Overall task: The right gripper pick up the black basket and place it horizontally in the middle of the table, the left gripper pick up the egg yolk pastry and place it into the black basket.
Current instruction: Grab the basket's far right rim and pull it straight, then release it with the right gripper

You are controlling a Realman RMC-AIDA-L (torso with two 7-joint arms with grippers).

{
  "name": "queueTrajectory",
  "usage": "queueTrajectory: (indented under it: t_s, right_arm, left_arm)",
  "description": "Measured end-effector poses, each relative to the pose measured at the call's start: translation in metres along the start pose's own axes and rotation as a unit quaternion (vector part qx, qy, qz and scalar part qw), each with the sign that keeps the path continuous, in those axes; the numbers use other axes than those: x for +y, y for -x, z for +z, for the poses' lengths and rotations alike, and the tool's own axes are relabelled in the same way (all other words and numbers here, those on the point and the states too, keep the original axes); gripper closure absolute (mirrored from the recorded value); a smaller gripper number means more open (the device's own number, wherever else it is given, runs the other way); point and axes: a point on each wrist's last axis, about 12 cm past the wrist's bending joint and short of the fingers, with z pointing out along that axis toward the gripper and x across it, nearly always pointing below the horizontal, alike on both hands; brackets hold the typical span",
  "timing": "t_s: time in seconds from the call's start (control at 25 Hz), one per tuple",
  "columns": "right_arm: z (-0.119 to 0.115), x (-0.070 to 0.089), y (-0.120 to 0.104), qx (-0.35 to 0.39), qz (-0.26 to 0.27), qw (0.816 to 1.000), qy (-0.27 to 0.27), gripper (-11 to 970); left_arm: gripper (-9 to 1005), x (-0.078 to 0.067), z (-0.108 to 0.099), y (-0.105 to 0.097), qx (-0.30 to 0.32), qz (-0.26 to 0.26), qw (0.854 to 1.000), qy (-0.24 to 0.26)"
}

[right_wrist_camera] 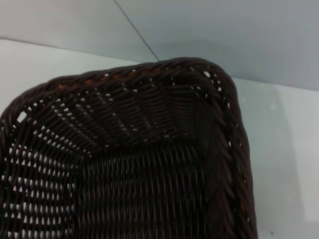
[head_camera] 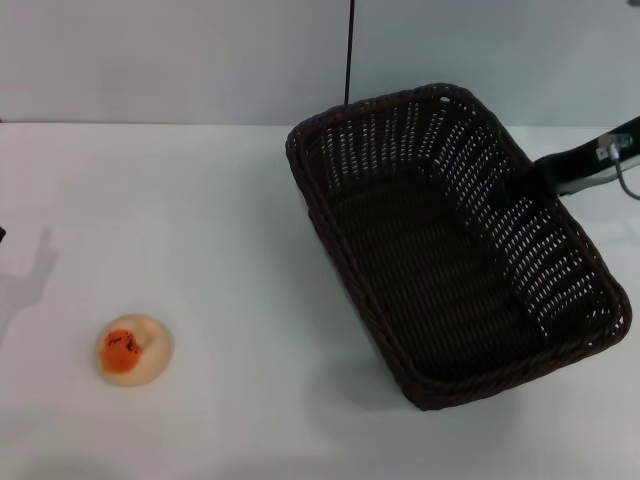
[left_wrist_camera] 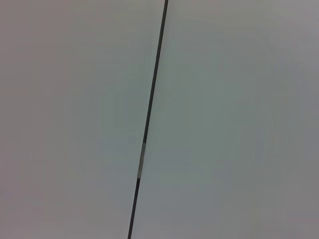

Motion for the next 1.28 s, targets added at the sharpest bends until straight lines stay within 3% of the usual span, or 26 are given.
queueTrajectory:
  t_s: [0.16,0.32,0.6,0.68,1.0,1.28]
  right_arm:
    - [0.001,-0.001,-0.003,-0.001,-0.005,1.000,-0.005,229]
    - [-0.007,-0.004,-0.001,-0.014,-0.009,1.000,-0.017,451]
    - [-0.007,-0.002,0.000,-0.012,-0.034,0.999,-0.017,684]
    - [-0.004,0.002,0.001,-0.004,-0.054,0.998,-0.016,703]
    - [-0.008,0.022,0.011,0.017,-0.193,0.980,-0.035,777]
    - [-0.020,0.037,0.024,0.015,-0.359,0.932,-0.036,777]
  left_arm:
    - [153,0.001,0.000,0.000,0.000,0.001,1.000,0.000]
    - [153,0.000,0.000,0.001,-0.002,0.000,1.000,-0.001]
    - [153,0.000,-0.001,0.001,-0.003,-0.001,1.000,-0.001]
    - [154,0.000,-0.002,0.000,-0.003,-0.002,1.000,0.001]
    - [154,0.000,-0.006,0.000,-0.005,-0.003,1.000,0.002]
    - [154,-0.001,-0.015,0.002,-0.015,-0.005,1.000,-0.001]
